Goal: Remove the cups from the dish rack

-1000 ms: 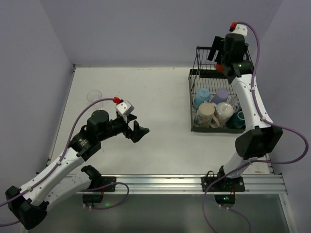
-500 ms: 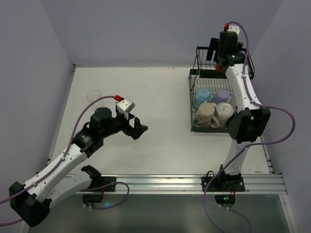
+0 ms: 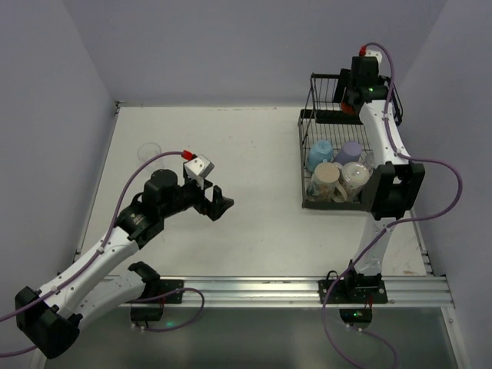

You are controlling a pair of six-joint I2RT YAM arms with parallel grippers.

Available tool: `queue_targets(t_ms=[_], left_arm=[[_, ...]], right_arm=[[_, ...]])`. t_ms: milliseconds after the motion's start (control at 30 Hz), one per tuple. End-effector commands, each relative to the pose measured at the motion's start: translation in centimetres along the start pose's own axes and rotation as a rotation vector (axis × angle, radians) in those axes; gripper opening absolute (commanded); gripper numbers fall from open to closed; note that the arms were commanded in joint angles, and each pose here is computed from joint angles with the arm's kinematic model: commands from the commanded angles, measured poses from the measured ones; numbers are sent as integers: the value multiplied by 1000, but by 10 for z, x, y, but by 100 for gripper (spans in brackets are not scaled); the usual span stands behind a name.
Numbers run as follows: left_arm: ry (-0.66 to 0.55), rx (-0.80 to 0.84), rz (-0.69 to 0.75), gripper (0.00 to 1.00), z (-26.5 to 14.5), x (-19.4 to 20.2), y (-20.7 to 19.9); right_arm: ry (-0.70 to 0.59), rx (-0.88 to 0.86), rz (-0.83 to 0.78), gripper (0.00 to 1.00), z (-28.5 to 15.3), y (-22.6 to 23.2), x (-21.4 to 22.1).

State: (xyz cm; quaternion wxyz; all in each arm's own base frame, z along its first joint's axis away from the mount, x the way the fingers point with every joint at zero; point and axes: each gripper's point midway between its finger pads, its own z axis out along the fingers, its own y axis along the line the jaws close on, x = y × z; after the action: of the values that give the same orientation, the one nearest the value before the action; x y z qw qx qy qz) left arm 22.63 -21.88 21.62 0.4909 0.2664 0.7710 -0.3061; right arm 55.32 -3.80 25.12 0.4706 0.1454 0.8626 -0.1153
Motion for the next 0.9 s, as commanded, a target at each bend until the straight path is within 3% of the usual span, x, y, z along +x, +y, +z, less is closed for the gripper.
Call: queue_targets(t_ms=[0,200,300,567,767,867], left_arm=[[-31,-18,18,100,0,-12,5],[-32,-18,14,100,-1,-12,5],[-40,-15,16,100,-2,-14,4],[-46,-21,18,100,-4,-14,5],[-50,-37,13,100,-4,-15,8],[-56,-26,-9,100,-2,-19,5]], right_arm=[[-25,-50,11,82,-4,9,-13],[-19,-65,20,81,0,14,-11],[-19,-54,15,72,6,14,-11],[-72,-53,27,27,-5,11,-30],[-279,-191,105,17,-58,19,-81],[-315,-281,138,14,-73,30,-90]])
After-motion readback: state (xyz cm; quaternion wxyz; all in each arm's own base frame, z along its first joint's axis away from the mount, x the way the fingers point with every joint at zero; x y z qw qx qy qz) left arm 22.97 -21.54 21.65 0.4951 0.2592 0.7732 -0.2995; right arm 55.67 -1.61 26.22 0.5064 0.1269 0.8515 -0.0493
